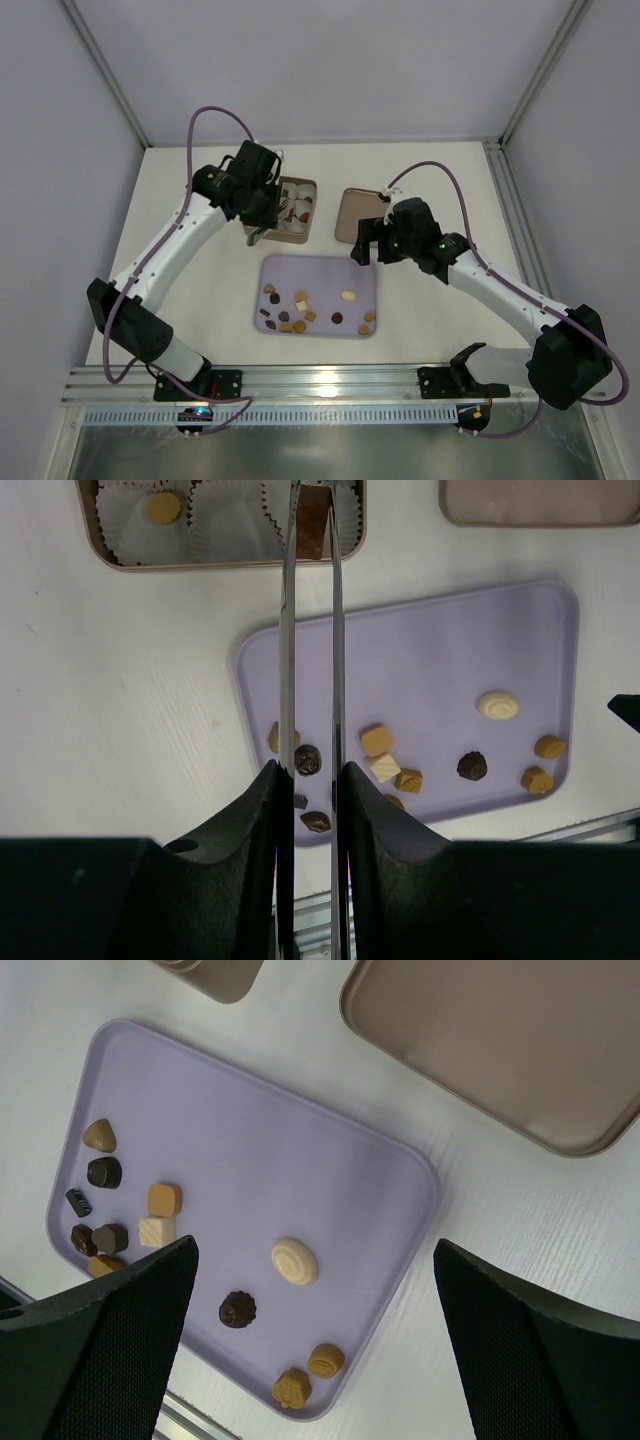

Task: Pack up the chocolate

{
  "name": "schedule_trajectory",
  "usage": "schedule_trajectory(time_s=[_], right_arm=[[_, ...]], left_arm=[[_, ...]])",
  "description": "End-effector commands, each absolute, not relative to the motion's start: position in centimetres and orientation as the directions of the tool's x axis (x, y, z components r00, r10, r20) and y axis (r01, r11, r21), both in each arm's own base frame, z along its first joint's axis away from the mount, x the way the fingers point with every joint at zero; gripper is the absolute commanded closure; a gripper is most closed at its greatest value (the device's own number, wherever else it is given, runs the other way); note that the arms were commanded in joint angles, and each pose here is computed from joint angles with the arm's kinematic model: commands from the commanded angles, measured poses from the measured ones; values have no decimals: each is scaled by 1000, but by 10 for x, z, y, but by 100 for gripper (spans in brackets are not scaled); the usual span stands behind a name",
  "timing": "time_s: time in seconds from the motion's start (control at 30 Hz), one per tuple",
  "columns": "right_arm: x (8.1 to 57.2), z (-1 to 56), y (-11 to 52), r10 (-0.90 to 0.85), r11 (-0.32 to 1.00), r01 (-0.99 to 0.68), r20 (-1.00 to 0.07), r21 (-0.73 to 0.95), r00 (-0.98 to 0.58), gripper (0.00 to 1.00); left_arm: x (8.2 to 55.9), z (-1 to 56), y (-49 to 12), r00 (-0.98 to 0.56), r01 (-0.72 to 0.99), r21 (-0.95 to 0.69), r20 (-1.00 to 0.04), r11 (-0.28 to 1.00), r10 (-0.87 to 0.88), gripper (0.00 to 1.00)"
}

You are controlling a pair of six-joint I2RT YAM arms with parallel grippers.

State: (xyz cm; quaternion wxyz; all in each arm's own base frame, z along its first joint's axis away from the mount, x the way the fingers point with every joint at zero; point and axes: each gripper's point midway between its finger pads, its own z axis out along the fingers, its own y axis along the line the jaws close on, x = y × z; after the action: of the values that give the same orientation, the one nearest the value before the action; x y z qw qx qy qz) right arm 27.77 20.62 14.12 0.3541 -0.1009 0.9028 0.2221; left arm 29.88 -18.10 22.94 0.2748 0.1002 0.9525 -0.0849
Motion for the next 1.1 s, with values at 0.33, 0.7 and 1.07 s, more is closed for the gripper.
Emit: schedule_trajectory(time_s=[0.33, 0.7, 1.07], right_arm=[[287, 152, 212, -39, 869, -374, -708, 325, -705, 0], [287, 141, 214, -45, 867, -373, -692, 331, -720, 0], [288, 138, 214, -49, 867, -372, -687, 331, -725, 0]], left_arm=[[340, 205, -169, -849, 185, -94, -516, 978, 111, 74], [342, 178, -159, -869, 163, -80, -484, 983, 105, 75], [345, 167, -155, -875, 155, -70, -473, 985, 105, 74]])
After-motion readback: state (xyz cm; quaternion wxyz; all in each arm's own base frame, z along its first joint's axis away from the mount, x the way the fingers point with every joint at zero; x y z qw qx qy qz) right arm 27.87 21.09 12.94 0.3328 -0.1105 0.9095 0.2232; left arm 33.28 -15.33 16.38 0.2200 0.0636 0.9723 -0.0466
